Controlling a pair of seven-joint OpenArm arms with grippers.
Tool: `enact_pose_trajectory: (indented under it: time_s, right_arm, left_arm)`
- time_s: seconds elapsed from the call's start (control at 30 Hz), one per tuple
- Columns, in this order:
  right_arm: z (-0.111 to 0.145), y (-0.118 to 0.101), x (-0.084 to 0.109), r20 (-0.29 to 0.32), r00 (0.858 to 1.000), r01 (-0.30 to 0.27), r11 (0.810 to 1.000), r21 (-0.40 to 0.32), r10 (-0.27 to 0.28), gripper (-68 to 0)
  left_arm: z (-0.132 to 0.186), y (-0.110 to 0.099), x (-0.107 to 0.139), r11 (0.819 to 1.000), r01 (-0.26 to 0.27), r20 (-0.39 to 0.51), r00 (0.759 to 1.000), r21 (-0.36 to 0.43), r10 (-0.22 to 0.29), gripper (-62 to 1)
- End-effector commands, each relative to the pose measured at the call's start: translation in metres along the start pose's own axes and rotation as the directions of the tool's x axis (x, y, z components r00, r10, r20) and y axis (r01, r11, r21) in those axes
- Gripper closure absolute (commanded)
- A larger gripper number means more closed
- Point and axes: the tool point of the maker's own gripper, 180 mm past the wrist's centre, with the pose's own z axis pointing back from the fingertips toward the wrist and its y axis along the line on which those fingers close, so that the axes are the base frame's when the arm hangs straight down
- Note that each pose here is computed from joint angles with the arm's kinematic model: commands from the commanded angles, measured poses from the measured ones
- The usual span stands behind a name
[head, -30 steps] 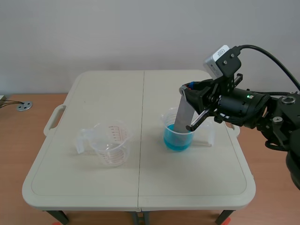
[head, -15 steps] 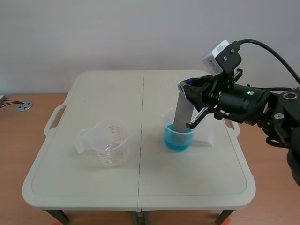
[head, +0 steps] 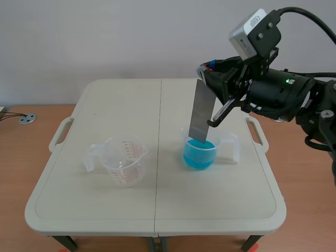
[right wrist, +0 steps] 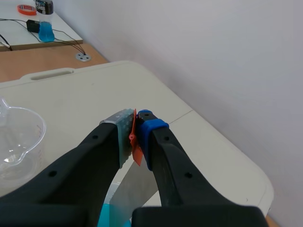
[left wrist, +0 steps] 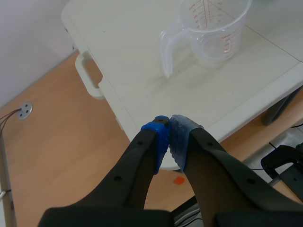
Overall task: Hold the metal plate by the orange handle, dip it into the blue solution, take it out and point at it, then put the plate back in the beaker on the left.
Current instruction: 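Raise the plate and point at it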
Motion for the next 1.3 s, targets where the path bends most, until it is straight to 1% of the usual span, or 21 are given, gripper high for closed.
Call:
enact_pose_trajectory:
  time_s: [0.0, 0.17, 0.27, 0.37, 0.47, 0.57, 0.67, 0.73, 0.83, 1.07, 1.27]
  right_arm:
    - [0.003, -0.007, 0.015, 0.039, 0.999, -0.024, 1.0, -0.013, 0.024, -1.3]
    - [0.008, -0.012, 0.029, 0.061, 0.996, -0.058, 0.998, -0.034, 0.06, -1.3]
    - [0.011, -0.016, 0.039, 0.077, 0.993, -0.083, 0.995, -0.048, 0.087, -1.3]
    - [0.012, -0.017, 0.049, 0.094, 0.989, -0.105, 0.993, -0.056, 0.11, -1.3]
    - [0.012, -0.018, 0.055, 0.1, 0.987, -0.121, 0.991, -0.059, 0.127, -1.3]
    - [0.012, -0.018, 0.06, 0.108, 0.984, -0.135, 0.989, -0.061, 0.141, -1.3]
    - [0.013, -0.018, 0.067, 0.12, 0.981, -0.147, 0.987, -0.063, 0.154, -1.3]
    - [0.013, -0.018, 0.072, 0.13, 0.978, -0.157, 0.985, -0.065, 0.164, -1.3]
    - [0.014, -0.017, 0.079, 0.144, 0.973, -0.172, 0.983, -0.068, 0.181, -1.3]
    - [0.015, -0.016, 0.095, 0.17, 0.961, -0.206, 0.976, -0.075, 0.216, -1.3]
    - [0.015, -0.016, 0.098, 0.177, 0.959, -0.211, 0.974, -0.077, 0.222, -1.3]
  left_arm:
    - [-0.001, 0.002, 0.008, 1.0, -0.006, 0.033, 0.999, 0.013, 0.006, -2.8]
    - [-0.002, 0.003, 0.014, 1.0, -0.003, 0.063, 0.998, 0.01, 0.002, -2.8]
    - [-0.005, 0.004, 0.018, 1.0, 0.013, 0.07, 0.997, -0.004, -0.013, -2.8]
    - [-0.01, 0.005, 0.023, 0.999, 0.036, 0.085, 0.996, -0.021, -0.034, -2.8]
    - [-0.017, 0.005, 0.031, 0.998, 0.039, 0.111, 0.993, -0.04, -0.035, -2.8]
    - [-0.023, 0.004, 0.039, 0.996, 0.06, 0.136, 0.989, -0.06, -0.052, -2.8]
    - [-0.03, 0.001, 0.048, 0.995, 0.07, 0.164, 0.985, -0.078, -0.057, -2.8]
    - [-0.036, 0.0, 0.052, 0.993, 0.07, 0.169, 0.984, -0.092, -0.054, -2.8]
    - [-0.044, -0.004, 0.059, 0.99, 0.086, 0.185, 0.981, -0.111, -0.064, -2.8]
    - [-0.063, -0.011, 0.085, 0.985, 0.11, 0.264, 0.962, -0.133, -0.072, -2.8]
    - [-0.084, -0.023, 0.109, 0.976, 0.143, 0.311, 0.946, -0.167, -0.085, -2.8]
